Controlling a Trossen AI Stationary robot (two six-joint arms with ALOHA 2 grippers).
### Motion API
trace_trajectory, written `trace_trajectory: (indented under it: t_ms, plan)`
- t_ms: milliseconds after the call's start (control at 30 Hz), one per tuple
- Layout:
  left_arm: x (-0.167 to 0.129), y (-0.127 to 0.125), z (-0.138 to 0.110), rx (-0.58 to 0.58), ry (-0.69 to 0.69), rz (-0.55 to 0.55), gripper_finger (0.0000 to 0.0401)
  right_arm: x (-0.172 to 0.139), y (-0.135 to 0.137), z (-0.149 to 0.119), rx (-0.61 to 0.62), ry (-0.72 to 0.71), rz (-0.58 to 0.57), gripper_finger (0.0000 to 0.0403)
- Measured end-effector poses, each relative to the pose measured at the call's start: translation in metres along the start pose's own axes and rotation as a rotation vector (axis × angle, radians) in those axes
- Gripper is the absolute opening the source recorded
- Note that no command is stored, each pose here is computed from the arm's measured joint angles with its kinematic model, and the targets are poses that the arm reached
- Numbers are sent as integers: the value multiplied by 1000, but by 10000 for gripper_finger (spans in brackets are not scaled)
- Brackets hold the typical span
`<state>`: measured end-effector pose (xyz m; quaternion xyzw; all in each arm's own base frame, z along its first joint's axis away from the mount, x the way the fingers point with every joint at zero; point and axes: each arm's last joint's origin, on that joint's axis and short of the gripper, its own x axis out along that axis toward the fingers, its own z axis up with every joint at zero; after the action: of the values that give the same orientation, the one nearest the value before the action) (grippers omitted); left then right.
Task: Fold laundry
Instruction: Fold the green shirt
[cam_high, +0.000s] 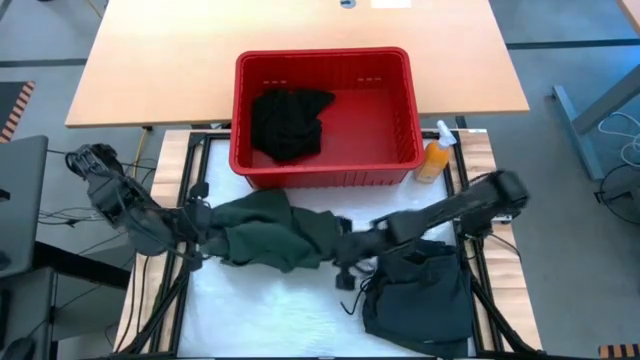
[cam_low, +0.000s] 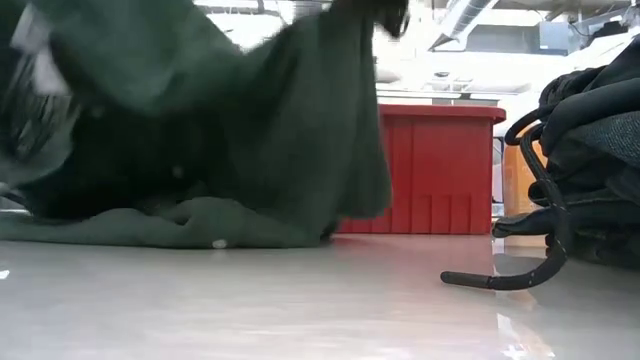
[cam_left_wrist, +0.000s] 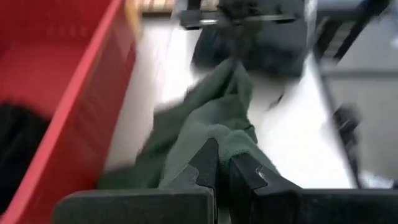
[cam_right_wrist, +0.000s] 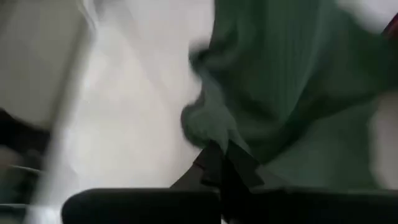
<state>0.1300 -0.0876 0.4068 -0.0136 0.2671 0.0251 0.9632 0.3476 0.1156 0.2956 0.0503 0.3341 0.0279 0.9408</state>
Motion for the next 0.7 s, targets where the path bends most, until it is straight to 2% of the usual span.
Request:
trace_trajectory:
  t_ms: [67,167,267,367,467,533,600,700]
  plan:
    - [-8,3,9,-5,-102,-39,0,-49,1,16,16,-140,-13,19]
    - [-27,10,23,-25,-282,-89,0,-127,2,29,62,-381,-94,19]
    - [-48,20,38,-39,-479,-128,0,-196,2,31,104,-611,-183,19]
    - [-69,31,50,-41,-661,-147,0,-247,-1,28,168,-776,-256,19]
    - [-84,37,58,-10,-803,-184,0,-273,1,25,188,-844,-294,19]
    - [-89,39,60,11,-851,-200,0,-279,6,22,182,-842,-308,19]
    - [-89,39,59,29,-843,-208,0,-277,12,17,158,-809,-307,19]
    - [-80,35,52,43,-741,-217,0,-256,20,12,150,-734,-331,19]
